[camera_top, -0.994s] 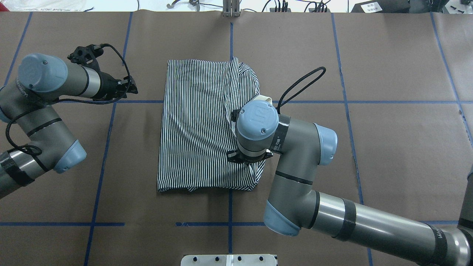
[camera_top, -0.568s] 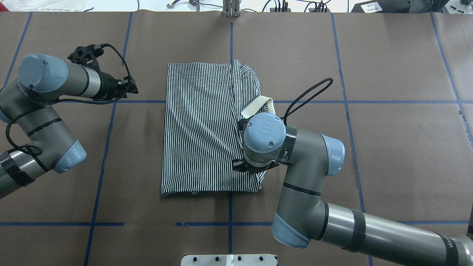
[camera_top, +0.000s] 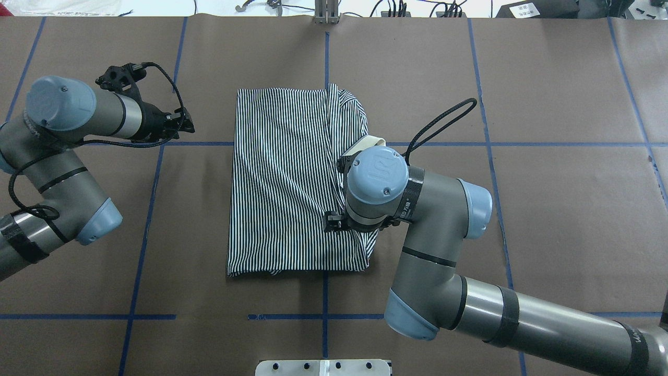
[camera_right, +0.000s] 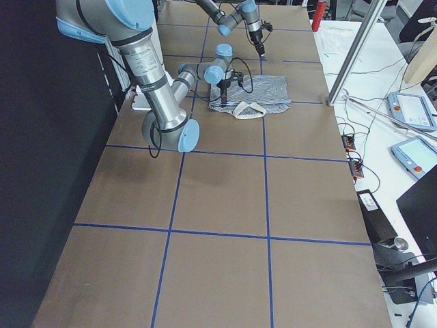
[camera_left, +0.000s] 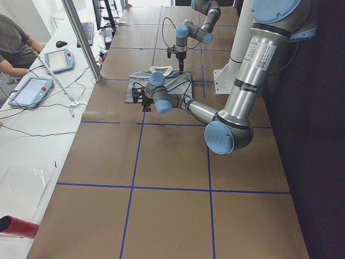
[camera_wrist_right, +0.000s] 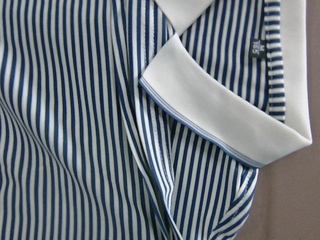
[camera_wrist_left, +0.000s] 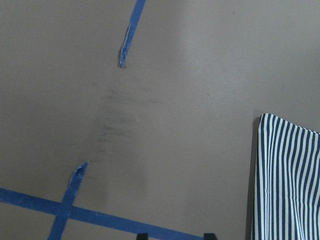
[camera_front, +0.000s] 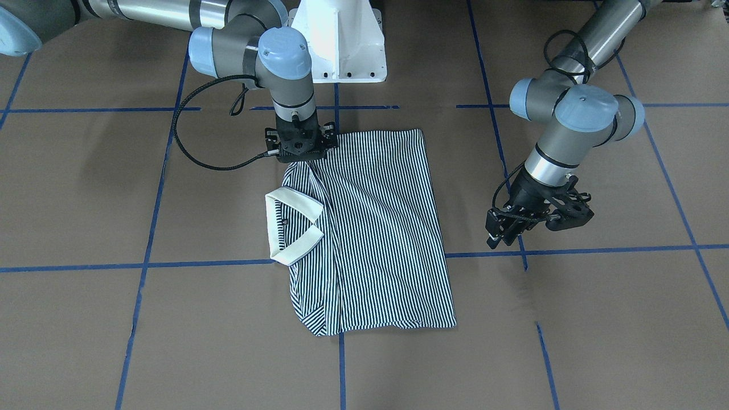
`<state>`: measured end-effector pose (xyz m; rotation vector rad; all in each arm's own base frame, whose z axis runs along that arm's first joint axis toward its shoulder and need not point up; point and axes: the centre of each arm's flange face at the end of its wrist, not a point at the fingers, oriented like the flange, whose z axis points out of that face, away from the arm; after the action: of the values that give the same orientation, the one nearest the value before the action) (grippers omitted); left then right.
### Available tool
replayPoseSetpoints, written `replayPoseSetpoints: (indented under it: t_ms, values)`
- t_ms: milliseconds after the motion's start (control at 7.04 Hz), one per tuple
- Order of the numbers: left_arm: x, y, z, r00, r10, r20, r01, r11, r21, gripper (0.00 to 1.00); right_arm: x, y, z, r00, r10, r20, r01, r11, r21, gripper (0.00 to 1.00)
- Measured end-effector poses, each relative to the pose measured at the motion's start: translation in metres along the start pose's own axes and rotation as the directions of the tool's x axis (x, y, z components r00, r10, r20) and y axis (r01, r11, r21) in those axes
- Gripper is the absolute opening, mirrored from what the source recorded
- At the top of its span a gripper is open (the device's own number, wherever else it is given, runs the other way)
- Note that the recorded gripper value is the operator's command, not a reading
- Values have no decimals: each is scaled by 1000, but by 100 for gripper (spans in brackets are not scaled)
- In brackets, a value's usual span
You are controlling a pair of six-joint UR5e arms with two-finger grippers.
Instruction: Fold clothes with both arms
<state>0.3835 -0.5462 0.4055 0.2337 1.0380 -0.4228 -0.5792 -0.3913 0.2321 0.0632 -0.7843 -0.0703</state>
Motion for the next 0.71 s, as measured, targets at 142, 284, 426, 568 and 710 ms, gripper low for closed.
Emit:
replayPoseSetpoints:
  t_ms: [142, 284, 426, 568, 710]
  values:
    - [0, 0, 0, 1000, 0, -1, 0, 1000, 0, 47, -6, -12, 1, 1000, -5, -9, 5, 1000, 7, 100]
    - [1, 0, -1, 1000, 0, -1, 0, 1000, 0, 47, -14, -25, 4, 1000, -11, -21, 11, 1000, 13, 100]
    - [1, 0, -1, 1000, 0, -2, 0, 1000, 0, 47, -18, -39, 8, 999, -21, -38, 22, 1000, 14, 100]
    - [2, 0, -2, 1000, -3, -4, 3, 1000, 0, 47, -19, -46, 16, 998, -30, -55, 31, 999, 9, 100]
    - [2, 0, -2, 1000, -9, -4, 9, 1000, 0, 47, -18, -49, 21, 997, -38, -69, 38, 999, 3, 100]
